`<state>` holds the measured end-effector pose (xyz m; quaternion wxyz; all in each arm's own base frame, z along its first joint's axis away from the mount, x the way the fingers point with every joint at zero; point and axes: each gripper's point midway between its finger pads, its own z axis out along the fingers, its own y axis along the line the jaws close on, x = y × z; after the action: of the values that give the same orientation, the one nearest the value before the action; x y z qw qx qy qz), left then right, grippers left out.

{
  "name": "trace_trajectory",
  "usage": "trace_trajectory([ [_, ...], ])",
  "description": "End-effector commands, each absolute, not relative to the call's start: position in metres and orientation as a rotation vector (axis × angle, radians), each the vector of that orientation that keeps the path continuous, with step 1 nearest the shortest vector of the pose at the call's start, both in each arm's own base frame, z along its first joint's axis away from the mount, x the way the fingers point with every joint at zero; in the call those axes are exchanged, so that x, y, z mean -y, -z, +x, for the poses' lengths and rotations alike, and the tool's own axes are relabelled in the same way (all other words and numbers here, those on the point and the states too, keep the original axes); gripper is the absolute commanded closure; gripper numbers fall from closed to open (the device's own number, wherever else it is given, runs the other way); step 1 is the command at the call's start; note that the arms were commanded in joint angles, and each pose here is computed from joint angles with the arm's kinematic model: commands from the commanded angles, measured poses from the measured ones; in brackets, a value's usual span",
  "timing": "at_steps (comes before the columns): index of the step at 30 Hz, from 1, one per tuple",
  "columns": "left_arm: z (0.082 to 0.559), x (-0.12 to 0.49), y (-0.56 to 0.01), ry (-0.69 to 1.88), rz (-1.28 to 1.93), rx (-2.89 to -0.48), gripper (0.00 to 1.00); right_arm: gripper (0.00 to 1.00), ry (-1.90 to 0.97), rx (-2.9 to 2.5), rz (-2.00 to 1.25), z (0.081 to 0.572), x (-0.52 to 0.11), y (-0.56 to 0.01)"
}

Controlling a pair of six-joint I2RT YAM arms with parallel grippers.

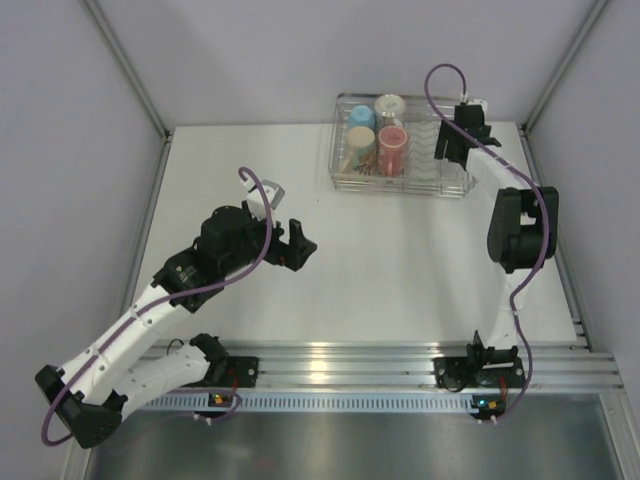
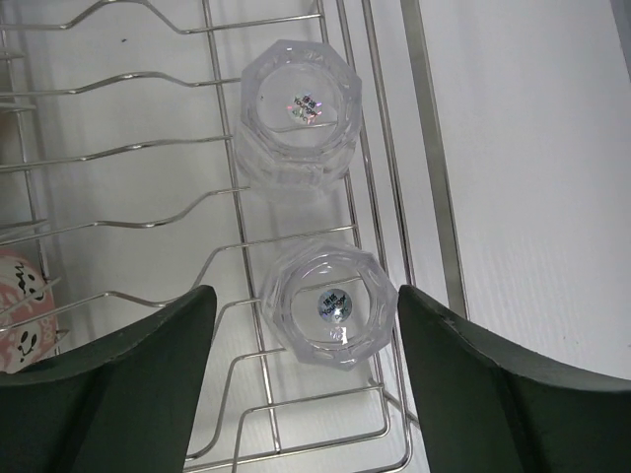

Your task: Load the cups into the dish rack

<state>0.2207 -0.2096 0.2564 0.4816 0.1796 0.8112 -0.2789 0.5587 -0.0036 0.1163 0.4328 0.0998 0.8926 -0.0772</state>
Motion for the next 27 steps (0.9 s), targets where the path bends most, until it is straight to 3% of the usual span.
trace_trajectory([
  [1, 0.222, 0.213, -0.265, 0.695, 0.445, -1.956, 0.02, 0.25, 0.195, -2.165, 0.259, 0.567, 0.011, -0.152],
  [9, 0.225, 0.215, -0.27, 0.706, 0.422, -1.954, 0.02, 0.22, 0.076, -2.136, 0.231, 0.546, -0.004, -0.207],
  [10, 0.226, 0.215, -0.271, 0.705, 0.411, -1.957, 0.02, 0.15, 0.039, -2.13, 0.229, 0.536, -0.008, -0.222],
  [11, 0.227, 0.215, -0.272, 0.707, 0.405, -1.958, 0.02, 0.01, -0.004, -2.134, 0.237, 0.53, -0.015, -0.225],
  [19, 0.226, 0.23, -0.283, 0.8, 0.401, -1.929, 0.02, 0.01, -0.269, -2.006, 0.24, 0.45, -0.07, -0.283],
  [20, 0.227, 0.236, -0.29, 0.837, 0.404, -1.893, 0.02, 0.01, -0.295, -2.046, 0.206, 0.433, -0.094, -0.262],
  [27, 0.231, 0.251, -0.306, 0.915, 0.403, -1.869, 0.02, 0.01, -0.528, -2.03, 0.019, 0.345, -0.183, -0.262],
])
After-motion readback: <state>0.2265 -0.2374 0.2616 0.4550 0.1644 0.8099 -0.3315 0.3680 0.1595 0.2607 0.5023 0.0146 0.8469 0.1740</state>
